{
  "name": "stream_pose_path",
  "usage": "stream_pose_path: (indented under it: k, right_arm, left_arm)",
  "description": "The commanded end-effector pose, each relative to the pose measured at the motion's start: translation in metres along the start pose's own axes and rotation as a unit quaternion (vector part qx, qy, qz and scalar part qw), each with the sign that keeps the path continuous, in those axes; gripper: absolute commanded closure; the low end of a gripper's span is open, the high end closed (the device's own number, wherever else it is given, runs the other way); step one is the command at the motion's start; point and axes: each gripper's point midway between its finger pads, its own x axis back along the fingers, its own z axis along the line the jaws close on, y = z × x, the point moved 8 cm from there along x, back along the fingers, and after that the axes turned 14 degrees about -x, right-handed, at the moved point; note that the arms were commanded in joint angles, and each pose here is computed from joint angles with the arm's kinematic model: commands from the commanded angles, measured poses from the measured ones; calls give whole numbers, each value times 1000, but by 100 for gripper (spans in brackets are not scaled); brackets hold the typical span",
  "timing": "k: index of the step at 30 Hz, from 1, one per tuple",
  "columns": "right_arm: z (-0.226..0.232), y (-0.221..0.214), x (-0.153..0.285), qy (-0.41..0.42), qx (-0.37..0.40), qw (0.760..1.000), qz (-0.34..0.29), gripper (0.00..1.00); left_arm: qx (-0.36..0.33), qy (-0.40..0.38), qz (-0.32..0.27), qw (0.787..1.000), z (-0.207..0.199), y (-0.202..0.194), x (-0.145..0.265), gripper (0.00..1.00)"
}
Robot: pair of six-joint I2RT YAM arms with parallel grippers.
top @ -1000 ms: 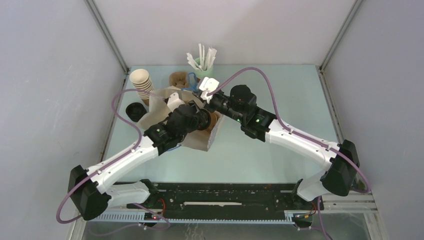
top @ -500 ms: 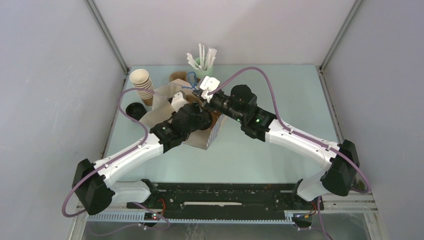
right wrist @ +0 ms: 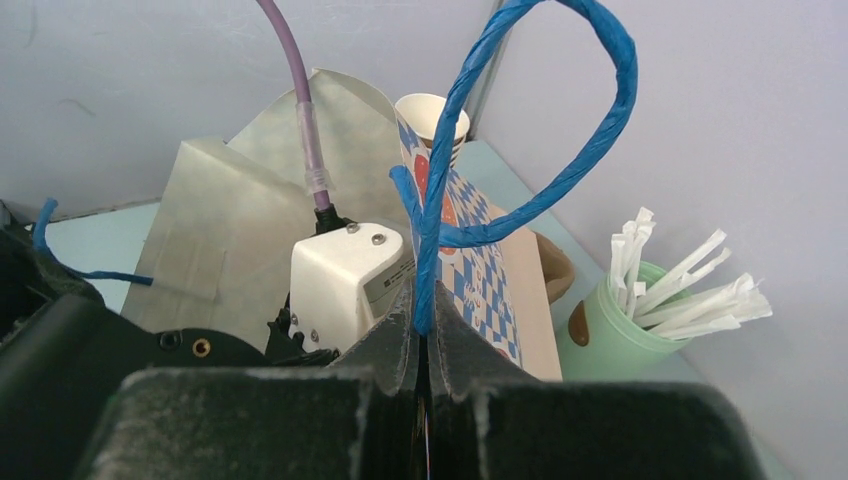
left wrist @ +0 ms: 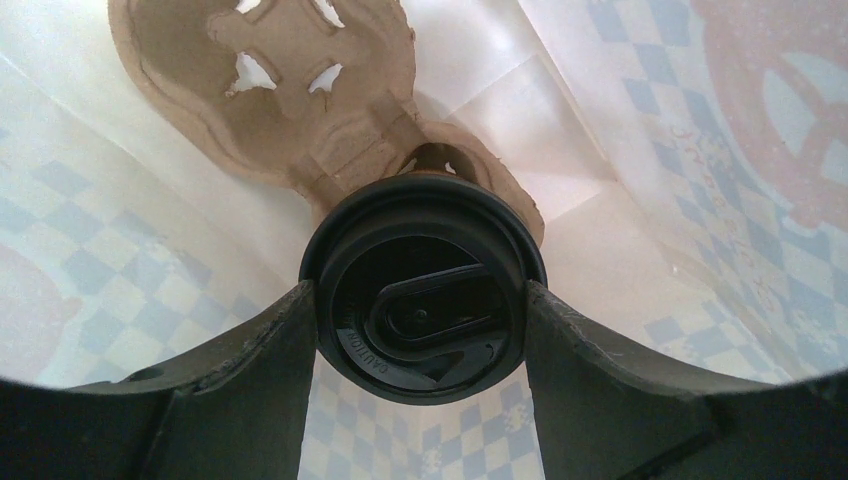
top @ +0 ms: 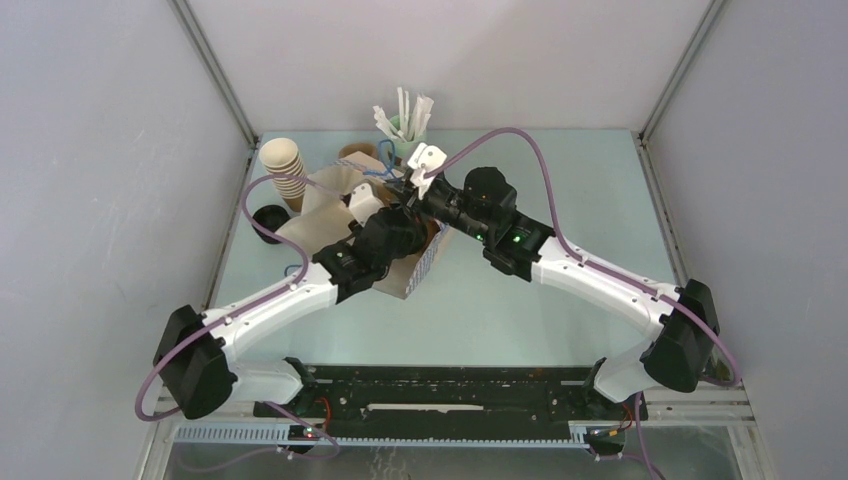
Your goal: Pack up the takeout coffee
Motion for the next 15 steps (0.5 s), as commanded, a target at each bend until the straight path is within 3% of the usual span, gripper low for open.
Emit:
stream_pose_path:
  k: [1, 15]
  right_arm:
    - [-2, 31, 9, 12, -38, 998, -58, 100]
    - [-20, 19, 14, -13, -169, 985, -31, 100]
  left_arm:
    - [19, 13, -46, 999, -10, 16, -1, 100]
    - [3, 33, -74, 997, -11, 23, -8, 100]
